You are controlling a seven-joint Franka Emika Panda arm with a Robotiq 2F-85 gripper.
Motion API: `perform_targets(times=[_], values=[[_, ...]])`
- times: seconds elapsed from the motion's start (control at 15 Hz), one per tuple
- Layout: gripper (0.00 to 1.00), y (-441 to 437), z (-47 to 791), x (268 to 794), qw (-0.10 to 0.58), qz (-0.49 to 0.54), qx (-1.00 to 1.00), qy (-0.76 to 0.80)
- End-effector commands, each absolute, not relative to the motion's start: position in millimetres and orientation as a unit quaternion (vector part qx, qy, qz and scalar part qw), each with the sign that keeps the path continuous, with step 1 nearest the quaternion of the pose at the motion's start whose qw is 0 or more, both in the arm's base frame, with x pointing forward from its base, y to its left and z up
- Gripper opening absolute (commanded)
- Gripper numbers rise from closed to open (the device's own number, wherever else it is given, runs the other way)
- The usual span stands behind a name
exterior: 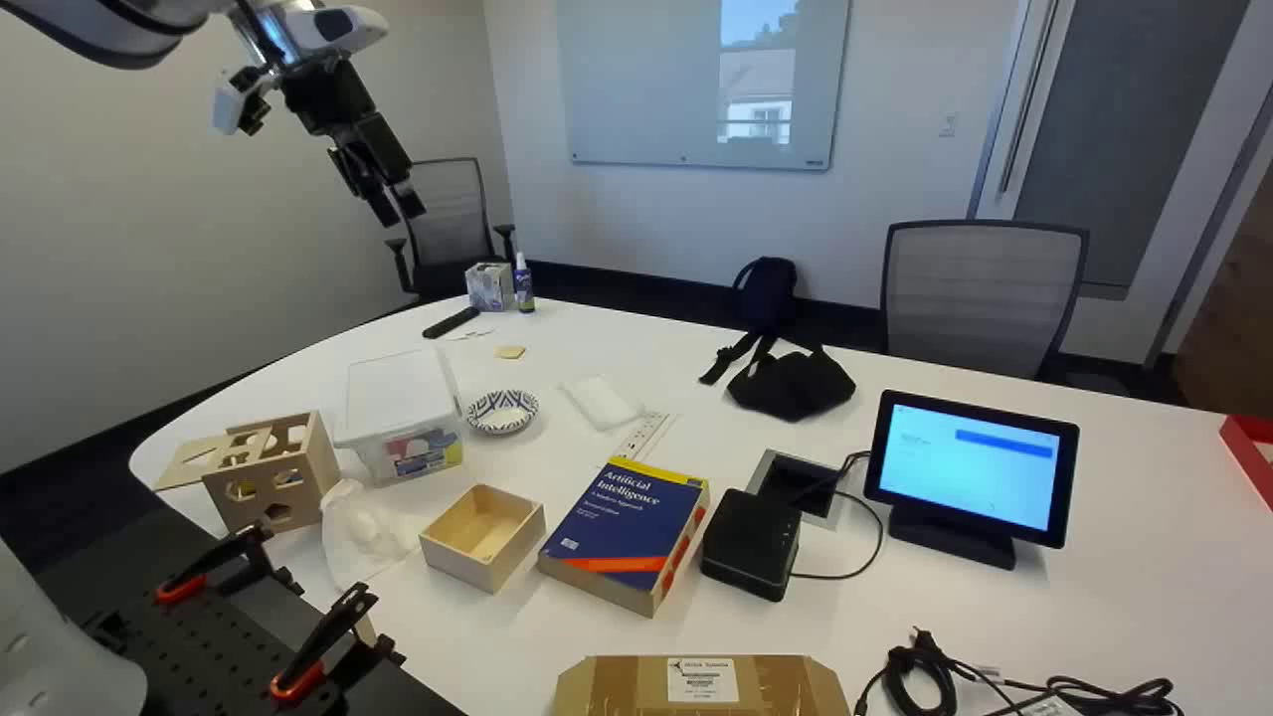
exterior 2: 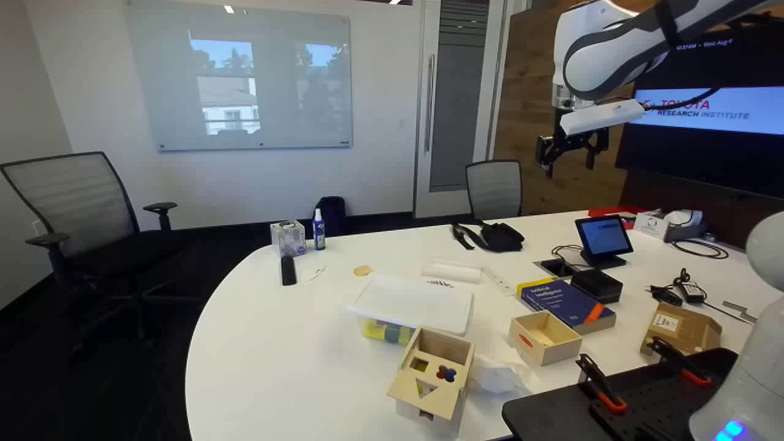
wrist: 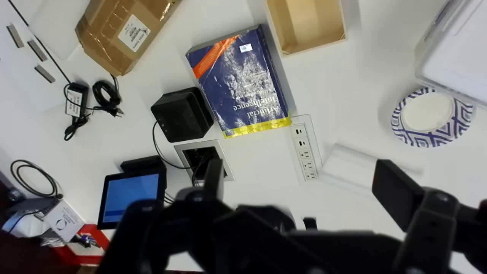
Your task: Slide the lid on top of the wooden toy box backwards.
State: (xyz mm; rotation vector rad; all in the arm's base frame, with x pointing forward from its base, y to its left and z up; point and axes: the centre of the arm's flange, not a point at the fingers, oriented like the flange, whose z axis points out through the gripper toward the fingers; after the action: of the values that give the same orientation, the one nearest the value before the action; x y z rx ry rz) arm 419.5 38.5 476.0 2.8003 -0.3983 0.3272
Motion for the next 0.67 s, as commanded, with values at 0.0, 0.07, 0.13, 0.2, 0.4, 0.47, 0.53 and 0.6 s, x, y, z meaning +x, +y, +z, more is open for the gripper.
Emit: perform_targets(times=[0.0,0.07,0.13,0.2,0.4,0.47,0.53,0.6], values=[[1.00,38.5,476.0,419.5,0.147,0.114,0.973,-0.138],[1.00,38.5,476.0,419.5,0.147,0.114,0.973,-0.138],[1.00,38.5,476.0,419.5,0.147,0.114,0.973,-0.138],[1.00,38.5,476.0,419.5,0.147,0.114,0.973,-0.138],[1.00,59.2,457.3,413.9,0.126,0.119,0.971,-0.166],[1.00,71.4,446.0,408.7,0.120,0.121,0.968,-0.182],[1.00,84.8,435.4,404.0,0.111,0.122,0.967,-0.195],[1.00,101.2,422.8,398.8,0.105,0.122,0.964,-0.211]])
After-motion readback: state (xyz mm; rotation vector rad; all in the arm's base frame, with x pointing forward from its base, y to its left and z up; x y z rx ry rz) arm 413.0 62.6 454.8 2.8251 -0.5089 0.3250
